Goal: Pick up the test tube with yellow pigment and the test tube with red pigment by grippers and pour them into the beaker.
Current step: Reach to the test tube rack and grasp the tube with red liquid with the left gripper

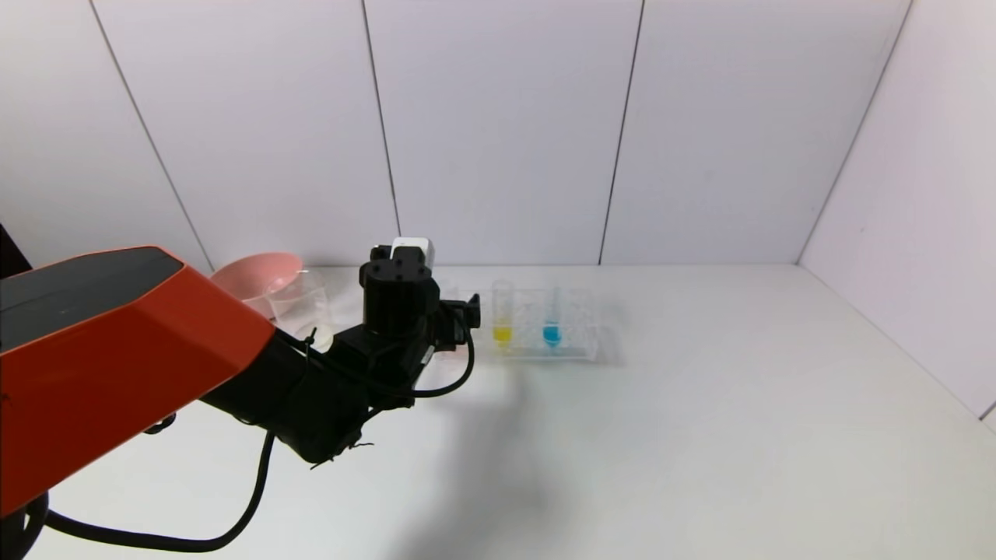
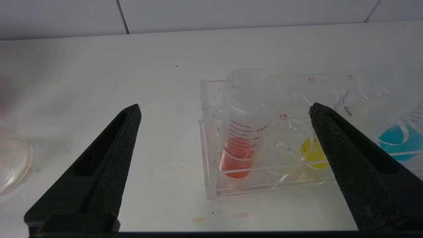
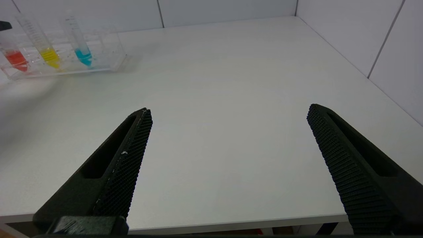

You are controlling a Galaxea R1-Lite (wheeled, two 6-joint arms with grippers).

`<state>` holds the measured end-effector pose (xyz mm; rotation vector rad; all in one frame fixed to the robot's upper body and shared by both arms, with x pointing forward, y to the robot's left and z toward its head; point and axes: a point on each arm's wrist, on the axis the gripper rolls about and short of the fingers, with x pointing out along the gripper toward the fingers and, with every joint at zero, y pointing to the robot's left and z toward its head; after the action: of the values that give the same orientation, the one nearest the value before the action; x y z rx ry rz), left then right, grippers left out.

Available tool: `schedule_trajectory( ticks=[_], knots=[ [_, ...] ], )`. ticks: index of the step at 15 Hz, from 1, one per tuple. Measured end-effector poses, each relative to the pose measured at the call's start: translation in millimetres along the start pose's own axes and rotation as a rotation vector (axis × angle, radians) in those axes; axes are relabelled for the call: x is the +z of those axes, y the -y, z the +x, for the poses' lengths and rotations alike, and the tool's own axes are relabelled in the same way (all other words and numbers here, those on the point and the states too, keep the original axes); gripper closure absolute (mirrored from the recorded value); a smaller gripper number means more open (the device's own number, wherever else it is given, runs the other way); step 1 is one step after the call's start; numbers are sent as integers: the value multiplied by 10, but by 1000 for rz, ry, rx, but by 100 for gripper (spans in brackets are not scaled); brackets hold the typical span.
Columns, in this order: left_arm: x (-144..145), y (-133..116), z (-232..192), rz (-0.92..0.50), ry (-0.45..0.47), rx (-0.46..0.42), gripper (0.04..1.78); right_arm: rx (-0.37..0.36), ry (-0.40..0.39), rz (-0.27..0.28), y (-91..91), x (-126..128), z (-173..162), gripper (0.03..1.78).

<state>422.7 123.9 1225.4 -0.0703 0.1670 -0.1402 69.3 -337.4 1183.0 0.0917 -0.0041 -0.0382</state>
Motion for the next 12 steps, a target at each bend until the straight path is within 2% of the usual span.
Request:
schedule_trajectory(
  ticks=[4,6,9,12],
  knots=[
    [-36,25,54,17,1,2,6,0,0,0,0,0,0,10],
    [-52,41,53,18,-2,-2,16,0,0,0,0,0,0,10],
    [-53,91,44,14,8,-14,52,0,0,0,0,0,0,10],
    [-56,144,38,15,13,-27,109,0,0,0,0,0,0,10]
  ],
)
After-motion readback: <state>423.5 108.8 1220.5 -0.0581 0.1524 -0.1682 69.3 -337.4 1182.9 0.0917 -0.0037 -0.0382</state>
